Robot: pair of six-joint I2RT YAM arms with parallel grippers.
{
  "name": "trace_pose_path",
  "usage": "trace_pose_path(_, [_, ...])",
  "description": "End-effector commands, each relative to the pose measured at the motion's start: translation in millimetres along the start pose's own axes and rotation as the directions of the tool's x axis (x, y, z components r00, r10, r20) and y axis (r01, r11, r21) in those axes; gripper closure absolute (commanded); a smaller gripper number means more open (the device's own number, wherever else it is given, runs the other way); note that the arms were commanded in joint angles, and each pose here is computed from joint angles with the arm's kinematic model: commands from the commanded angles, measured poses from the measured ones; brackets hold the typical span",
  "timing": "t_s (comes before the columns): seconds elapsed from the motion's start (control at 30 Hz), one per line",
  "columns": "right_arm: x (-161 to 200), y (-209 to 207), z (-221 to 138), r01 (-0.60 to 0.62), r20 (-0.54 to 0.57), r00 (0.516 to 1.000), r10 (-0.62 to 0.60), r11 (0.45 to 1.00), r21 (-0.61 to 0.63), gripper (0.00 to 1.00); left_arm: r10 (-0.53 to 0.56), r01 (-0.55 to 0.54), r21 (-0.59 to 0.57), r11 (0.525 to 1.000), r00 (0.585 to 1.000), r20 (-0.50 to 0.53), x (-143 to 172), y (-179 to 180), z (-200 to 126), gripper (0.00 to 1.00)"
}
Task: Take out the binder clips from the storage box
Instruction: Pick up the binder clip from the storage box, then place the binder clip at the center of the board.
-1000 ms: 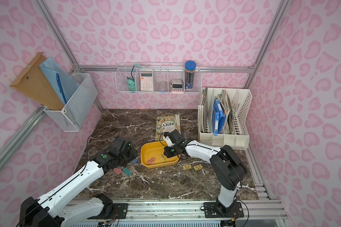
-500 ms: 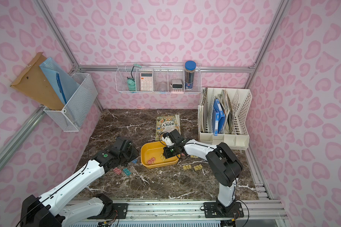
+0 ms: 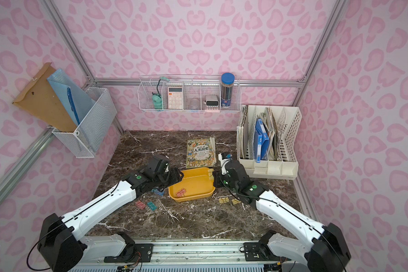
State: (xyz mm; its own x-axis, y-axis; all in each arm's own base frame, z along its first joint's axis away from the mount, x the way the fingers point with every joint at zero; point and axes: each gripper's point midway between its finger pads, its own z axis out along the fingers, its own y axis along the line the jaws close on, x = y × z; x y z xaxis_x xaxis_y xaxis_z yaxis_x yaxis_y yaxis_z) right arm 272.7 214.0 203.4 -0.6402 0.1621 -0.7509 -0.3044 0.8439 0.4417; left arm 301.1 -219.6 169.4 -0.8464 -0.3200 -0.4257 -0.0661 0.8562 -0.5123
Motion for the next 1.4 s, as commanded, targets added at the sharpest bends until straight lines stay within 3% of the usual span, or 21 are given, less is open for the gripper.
trace_pose_path(0.0, [-7,-72,-29,-0.288,0.219,0.945,0.244,0.936,0.201,1.00,0.092,-0.090,0.038,0.995,0.995,-0.041,8,-28,15,0.37])
trace_pose_path(0.17, [21,-149,-56,-0.513,0.303,0.849,0.433,0.814,0.273,1.00,0.191,-0.190,0.023,0.982,0.974,-0.118,28,-58,43,0.36])
trace_pose_path(0.33, [56,-188,-53,-0.666,0.281,0.743,0.607,0.708,0.233,1.00,0.240,-0.247,-0.024,0.969,0.955,-0.172,42,-70,64,0.33])
trace_pose_path(0.6, [65,-202,-60,-0.749,0.376,0.649,0.662,0.643,0.161,1.00,0.223,-0.236,-0.050,0.971,0.956,-0.190,48,-68,74,0.29])
trace_pose_path(0.7, [66,-201,-60,-0.744,0.381,0.650,0.658,0.654,0.139,1.00,0.219,-0.233,-0.061,0.971,0.958,-0.185,47,-66,74,0.29])
trace_pose_path(0.93, [86,-189,-41,-0.722,0.226,0.691,0.686,0.669,0.175,1.00,0.218,-0.231,-0.081,0.970,0.965,-0.147,39,-64,68,0.28])
trace_pose_path(1.37, [106,-198,-46,-0.719,0.283,0.695,0.661,0.641,0.267,1.00,0.217,-0.233,-0.102,0.967,0.965,-0.148,40,-59,68,0.29])
